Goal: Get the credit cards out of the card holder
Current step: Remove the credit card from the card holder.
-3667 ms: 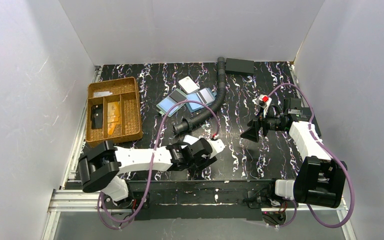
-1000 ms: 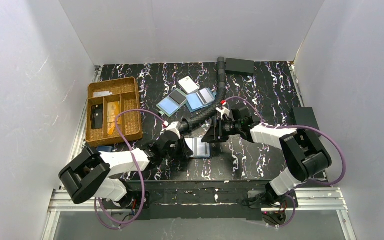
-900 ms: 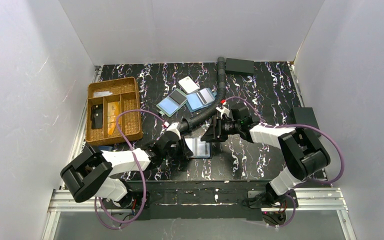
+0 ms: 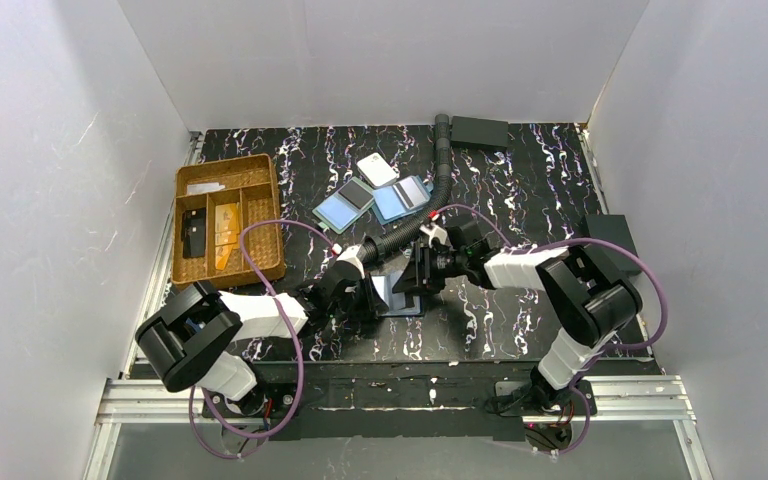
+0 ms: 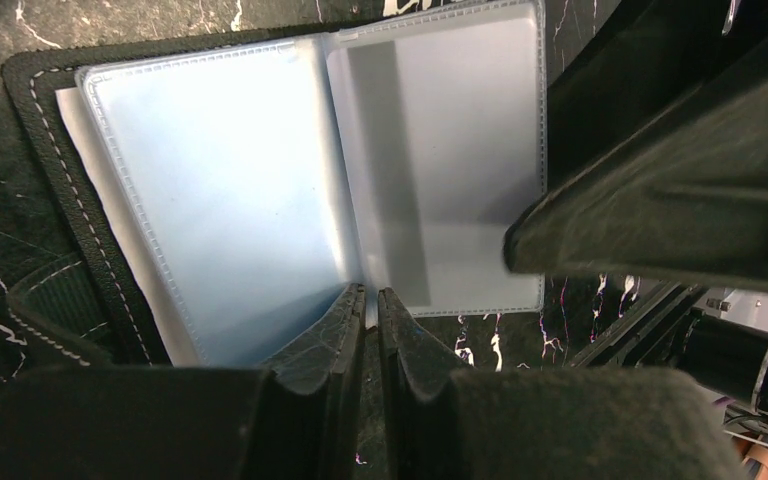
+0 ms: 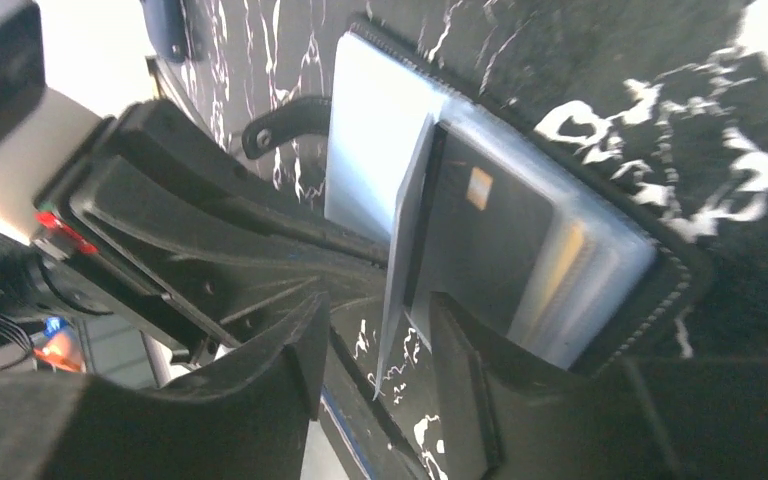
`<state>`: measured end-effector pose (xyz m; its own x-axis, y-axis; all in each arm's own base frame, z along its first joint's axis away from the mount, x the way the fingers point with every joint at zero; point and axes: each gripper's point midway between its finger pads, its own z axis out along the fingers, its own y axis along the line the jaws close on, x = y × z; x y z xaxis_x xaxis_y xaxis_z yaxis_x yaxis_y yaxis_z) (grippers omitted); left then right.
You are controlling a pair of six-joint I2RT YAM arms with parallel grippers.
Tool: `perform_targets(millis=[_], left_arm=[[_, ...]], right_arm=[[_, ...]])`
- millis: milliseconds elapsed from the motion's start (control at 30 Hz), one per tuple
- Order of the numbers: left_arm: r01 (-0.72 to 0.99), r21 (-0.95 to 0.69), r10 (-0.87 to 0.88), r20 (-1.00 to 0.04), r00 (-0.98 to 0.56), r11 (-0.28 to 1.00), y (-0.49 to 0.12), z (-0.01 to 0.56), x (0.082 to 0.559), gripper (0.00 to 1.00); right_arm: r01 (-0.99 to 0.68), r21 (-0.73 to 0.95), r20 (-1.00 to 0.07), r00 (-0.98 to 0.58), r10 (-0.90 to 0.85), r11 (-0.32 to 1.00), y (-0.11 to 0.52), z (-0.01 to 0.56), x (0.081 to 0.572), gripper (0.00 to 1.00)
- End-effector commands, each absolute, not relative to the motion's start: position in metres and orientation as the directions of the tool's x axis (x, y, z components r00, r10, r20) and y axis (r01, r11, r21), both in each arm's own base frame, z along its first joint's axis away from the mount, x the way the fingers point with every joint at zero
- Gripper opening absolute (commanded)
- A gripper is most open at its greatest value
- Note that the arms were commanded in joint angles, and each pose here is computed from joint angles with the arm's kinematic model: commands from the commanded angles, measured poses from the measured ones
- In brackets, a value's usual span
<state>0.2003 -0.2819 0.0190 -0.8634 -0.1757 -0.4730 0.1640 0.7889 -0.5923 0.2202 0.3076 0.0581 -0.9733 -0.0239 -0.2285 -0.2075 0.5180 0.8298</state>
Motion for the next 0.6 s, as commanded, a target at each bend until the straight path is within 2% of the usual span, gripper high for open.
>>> perform_targets(millis=[0,100,333,567], left_arm=[[0.149,-0.567,-0.156,-0.453,-0.878,0.810,-0.274,0.007,0.194,0.10],[0.146,-0.567,-0.158,-0.452,-0.878,0.811,-0.273,0.007,0.195,0.10],[0.151,-0.579,-0.159,-0.449,-0.879,0.801,-0.273,0.009,0.195,0.13],[0.170,-0.632,-0.190,-0.461,-0.867,0.756,-0.271,0.032,0.195,0.38]], right_arm=[[-0.277,0.837,-0.268,-0.959,-0.087,0.473,0.319,0.068,0.215,0.46],[-0.299,0.825,-0.279,-0.953,-0.116,0.480,0.321,0.065,0.214,0.41],[-0.344,0.837,-0.312,-0.939,-0.144,0.427,0.327,0.077,0.212,0.40],[-0.347,0.868,-0.304,-0.937,-0.172,0.355,0.336,0.088,0.203,0.44]])
